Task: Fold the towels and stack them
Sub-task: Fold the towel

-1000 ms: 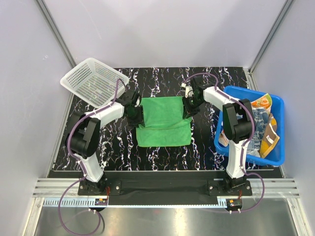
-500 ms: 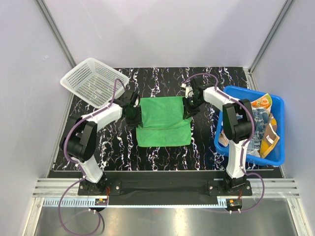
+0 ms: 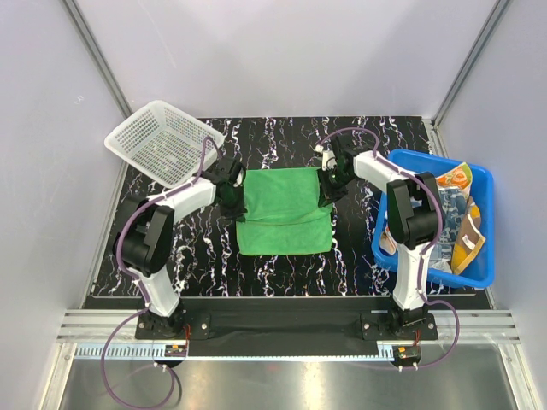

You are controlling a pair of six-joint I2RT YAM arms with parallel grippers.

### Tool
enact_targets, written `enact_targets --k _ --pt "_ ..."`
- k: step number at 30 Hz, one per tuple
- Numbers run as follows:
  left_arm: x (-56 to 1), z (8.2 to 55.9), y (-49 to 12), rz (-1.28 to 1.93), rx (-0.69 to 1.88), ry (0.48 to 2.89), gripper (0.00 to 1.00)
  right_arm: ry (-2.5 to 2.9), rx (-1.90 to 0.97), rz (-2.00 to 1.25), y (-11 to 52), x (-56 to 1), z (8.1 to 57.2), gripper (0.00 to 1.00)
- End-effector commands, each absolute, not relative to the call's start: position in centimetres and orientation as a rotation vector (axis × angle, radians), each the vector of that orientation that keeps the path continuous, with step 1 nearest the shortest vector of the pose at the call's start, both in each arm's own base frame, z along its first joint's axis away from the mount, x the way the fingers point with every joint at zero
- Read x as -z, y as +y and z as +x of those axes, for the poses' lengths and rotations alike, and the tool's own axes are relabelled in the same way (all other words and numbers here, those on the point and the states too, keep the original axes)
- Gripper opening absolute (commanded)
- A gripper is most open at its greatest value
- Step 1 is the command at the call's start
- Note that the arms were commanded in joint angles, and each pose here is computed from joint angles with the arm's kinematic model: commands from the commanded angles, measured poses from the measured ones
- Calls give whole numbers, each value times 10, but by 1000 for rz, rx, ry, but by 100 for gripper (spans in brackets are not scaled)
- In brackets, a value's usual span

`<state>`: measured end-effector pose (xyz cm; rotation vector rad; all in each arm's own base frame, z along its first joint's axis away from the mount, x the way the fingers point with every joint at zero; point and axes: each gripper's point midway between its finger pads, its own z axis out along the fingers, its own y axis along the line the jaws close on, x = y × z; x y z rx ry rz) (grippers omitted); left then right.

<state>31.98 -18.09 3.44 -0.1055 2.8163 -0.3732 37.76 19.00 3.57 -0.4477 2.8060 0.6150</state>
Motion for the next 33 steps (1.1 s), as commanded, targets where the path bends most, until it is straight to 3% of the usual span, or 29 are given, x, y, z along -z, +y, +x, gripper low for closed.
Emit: enact_targets --k 1,11,26,33 --pt "-53 339 -185 -88 368 2754 0 2700 -608 -447 191 -70 390 1" --pt "-88 331 -177 -160 434 2755 0 2526 -550 -409 185 -122 398 0" --pt "-111 320 -189 -290 718 2706 0 2371 -565 -323 179 -142 382 0" --pt "-126 314 -182 -349 703 2678 0 2324 -607 -306 181 -170 373 0"
